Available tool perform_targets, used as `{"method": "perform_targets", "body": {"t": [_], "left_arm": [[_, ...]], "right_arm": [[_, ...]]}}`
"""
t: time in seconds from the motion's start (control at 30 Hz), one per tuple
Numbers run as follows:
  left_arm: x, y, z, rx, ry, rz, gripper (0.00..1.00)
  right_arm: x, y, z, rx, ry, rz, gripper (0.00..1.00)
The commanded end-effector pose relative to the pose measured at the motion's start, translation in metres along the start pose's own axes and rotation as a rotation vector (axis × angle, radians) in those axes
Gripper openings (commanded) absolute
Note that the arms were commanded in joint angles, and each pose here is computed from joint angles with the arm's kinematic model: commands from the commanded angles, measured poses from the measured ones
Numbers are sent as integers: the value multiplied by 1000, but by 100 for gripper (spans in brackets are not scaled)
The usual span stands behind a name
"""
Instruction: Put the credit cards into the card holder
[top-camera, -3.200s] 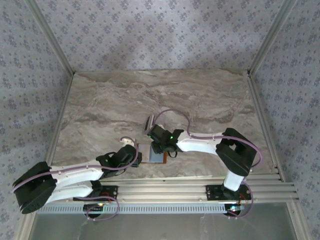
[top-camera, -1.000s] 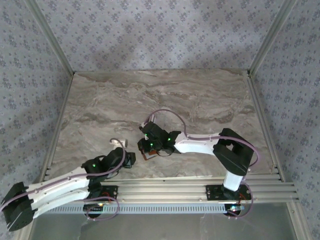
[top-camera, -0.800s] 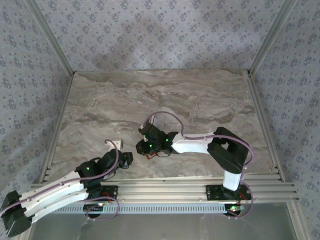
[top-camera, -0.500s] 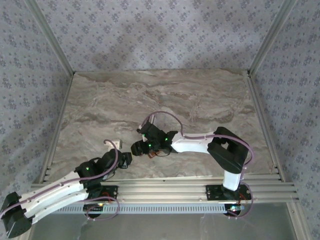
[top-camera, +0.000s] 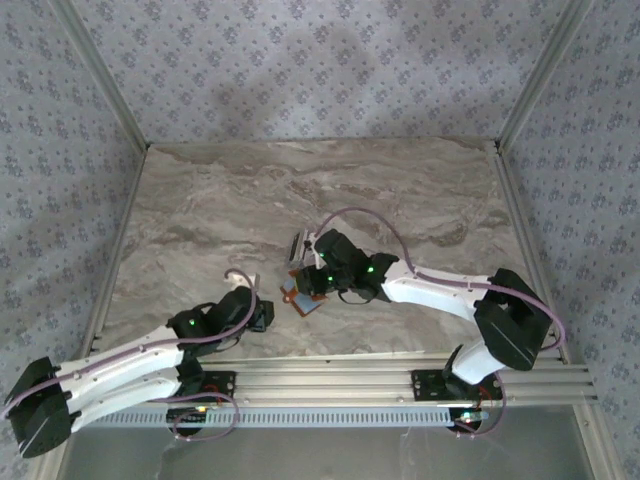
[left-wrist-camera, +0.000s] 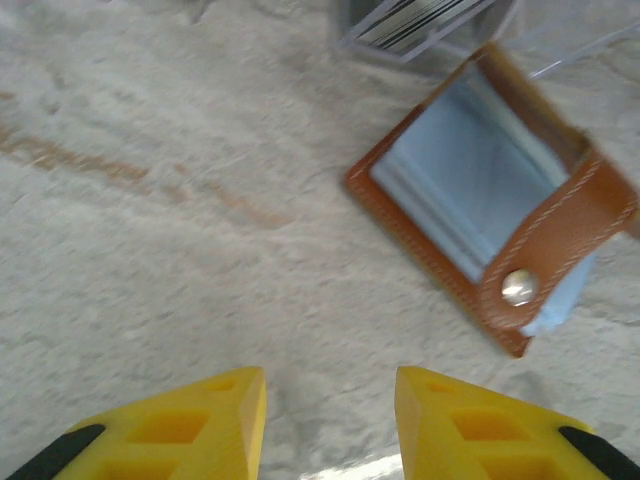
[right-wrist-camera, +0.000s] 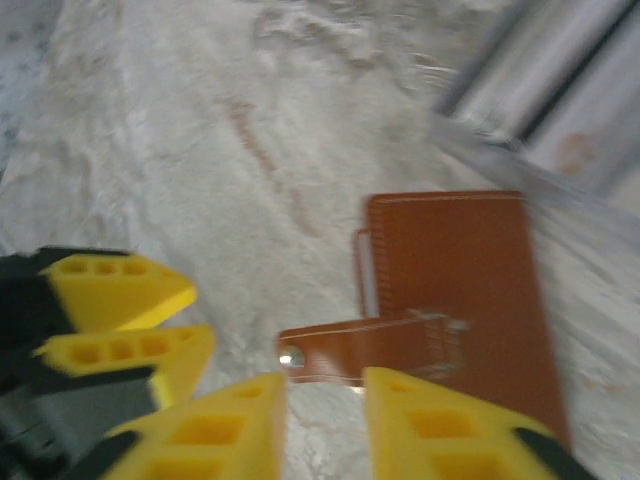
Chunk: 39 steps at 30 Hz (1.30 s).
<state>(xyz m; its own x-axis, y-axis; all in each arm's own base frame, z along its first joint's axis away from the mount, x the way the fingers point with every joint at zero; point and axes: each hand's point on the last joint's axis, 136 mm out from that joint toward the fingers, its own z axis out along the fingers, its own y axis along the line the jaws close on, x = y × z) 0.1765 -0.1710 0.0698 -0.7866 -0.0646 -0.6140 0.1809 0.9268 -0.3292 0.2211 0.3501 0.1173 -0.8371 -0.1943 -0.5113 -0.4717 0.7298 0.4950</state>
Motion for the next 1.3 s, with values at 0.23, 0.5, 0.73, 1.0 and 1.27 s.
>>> {"method": "perform_targets", "body": {"t": [0.23, 0.5, 0.73, 1.0, 1.27], "left_arm": [[-44, -37, -13, 73, -82, 23, 39], [-38, -55, 20, 64, -8, 64, 39], [-25, -57, 46, 40, 49, 83, 37], [-2, -45, 64, 11, 101, 92, 36], [16, -34, 72, -4, 135, 100, 36]], "right_arm": [[36, -51, 39, 218, 108, -21, 22], [57, -66, 49, 350, 119, -60, 39], [71, -66, 41, 300, 95, 14, 40], [59, -50, 18, 195, 48, 32, 43], [39, -60, -2, 206, 19, 44, 62]]}}
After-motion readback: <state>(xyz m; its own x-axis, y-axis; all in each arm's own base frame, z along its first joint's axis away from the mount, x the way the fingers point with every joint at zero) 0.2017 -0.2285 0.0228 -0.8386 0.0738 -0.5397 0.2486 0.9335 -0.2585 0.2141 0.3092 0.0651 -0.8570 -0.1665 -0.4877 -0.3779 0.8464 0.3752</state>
